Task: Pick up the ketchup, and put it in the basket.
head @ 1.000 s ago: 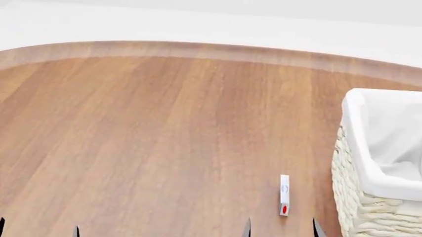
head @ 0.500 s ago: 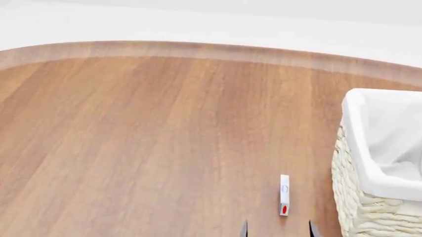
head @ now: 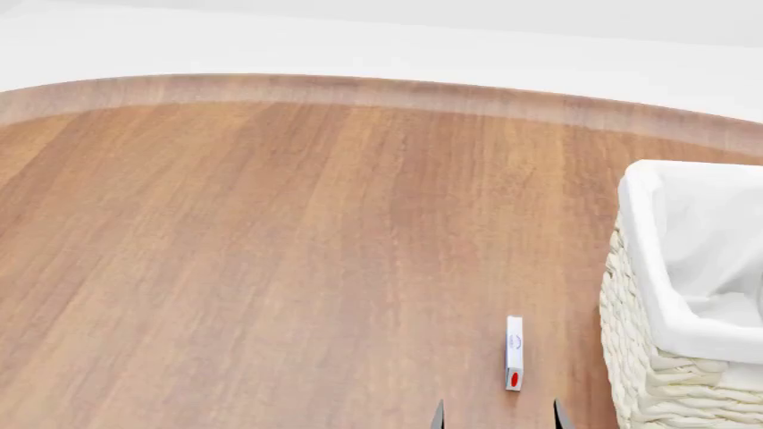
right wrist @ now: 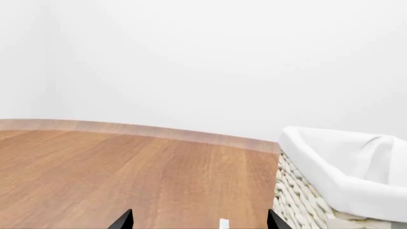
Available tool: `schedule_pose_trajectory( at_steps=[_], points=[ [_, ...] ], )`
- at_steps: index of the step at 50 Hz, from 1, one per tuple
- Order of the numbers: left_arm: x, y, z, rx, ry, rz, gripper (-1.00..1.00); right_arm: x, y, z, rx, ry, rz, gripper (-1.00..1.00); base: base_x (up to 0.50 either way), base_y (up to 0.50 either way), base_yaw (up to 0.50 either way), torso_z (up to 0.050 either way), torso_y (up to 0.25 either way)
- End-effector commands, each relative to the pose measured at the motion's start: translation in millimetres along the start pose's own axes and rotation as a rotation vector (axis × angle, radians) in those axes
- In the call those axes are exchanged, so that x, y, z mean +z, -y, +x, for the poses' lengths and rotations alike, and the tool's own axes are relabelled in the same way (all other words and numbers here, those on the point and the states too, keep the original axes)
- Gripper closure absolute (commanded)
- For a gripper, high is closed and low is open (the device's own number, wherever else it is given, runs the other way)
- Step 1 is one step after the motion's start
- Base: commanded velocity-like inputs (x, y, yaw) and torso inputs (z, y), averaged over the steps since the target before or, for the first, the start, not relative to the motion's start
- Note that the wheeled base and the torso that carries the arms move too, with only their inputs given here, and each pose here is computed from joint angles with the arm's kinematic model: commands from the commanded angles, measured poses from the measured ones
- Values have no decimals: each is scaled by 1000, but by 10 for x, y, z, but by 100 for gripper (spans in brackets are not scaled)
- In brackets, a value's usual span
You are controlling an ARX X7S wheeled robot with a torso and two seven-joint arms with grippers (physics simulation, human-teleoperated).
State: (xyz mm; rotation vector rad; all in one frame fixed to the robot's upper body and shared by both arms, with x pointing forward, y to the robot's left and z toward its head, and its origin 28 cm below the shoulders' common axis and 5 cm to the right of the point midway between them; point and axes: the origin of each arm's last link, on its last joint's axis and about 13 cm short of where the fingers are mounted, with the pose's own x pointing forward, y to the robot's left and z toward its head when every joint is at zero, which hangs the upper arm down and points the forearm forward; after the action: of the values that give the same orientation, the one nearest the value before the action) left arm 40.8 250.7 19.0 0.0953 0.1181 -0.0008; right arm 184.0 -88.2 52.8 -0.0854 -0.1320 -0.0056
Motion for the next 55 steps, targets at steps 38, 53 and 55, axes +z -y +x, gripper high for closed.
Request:
schedule_pose_trajectory(
  at_steps=[38,53,55],
  points=[
    [-51,-223,66,218,-279,-146,-100,-29,-12,-4,10,-11,4,-100,0,0,0,0,0],
    [-115,-350,172,250,-252,-116,-100,-35,-11,-4,11,-13,6,-100,0,0,0,0,0],
    [-134,-359,176,254,-255,-116,-100,-40,-11,-2,11,-14,5,-100,0,0,0,0,0]
  ],
)
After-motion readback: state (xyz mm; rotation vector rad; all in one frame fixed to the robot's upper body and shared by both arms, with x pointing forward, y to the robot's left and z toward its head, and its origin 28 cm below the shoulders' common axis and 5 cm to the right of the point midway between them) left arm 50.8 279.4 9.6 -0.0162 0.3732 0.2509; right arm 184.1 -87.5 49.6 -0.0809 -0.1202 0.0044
